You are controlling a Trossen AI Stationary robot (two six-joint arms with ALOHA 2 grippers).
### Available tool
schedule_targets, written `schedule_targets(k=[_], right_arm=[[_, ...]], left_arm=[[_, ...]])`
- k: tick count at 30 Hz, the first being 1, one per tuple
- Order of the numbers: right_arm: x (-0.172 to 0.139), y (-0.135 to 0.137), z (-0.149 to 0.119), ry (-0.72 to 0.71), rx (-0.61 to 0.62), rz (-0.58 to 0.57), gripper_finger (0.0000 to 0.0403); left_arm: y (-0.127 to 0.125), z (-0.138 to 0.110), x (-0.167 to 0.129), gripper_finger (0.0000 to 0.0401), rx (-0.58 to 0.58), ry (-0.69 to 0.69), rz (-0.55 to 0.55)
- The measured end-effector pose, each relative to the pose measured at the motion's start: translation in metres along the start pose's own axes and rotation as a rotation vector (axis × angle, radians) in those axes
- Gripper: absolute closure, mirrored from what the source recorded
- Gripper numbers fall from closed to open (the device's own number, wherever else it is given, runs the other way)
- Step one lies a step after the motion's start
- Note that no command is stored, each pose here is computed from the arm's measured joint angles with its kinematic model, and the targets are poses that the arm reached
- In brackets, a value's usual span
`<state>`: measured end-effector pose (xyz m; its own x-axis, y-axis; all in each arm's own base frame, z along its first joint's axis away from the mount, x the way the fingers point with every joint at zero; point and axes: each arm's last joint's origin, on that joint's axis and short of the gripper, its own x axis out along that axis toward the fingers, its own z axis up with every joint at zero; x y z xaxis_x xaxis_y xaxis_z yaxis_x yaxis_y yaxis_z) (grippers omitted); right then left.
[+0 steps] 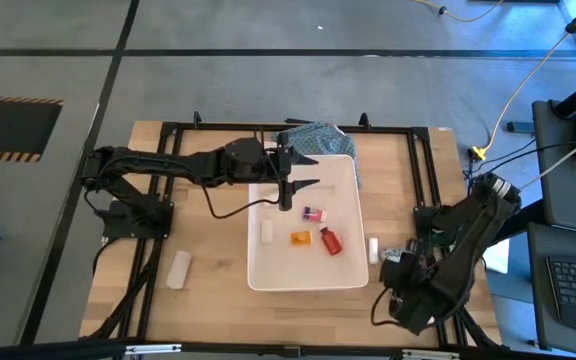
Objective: Pick & place medical supplies in basket/bin
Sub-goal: Put the white pill bottle into the white bin
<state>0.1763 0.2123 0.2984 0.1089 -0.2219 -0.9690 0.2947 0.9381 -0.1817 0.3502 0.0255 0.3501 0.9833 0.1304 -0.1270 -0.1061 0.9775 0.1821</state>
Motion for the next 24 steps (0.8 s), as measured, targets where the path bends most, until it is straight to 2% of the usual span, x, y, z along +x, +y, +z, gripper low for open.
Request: schedule_targets(k=[6,13,24], right_arm=[[-0.015,-0.025,0.013,-0.212,0.109,-0.033,0.0204],[-0.018,-0.044,0.029,-0.327,0.155,-0.086,0.0204],[-0.01,-0.078,0.07,-0.401,0.137,-0.271,0.0204]], left_arm=[[-0.005,-0.002,-0.001,0.0194,0.058,0.028,0.002],[-0.016,-0.002,-0.01,0.0194,0.178,0.129,0.101],[-0.031,0.011,-0.035,0.0194,0.211,0.172,0.186]])
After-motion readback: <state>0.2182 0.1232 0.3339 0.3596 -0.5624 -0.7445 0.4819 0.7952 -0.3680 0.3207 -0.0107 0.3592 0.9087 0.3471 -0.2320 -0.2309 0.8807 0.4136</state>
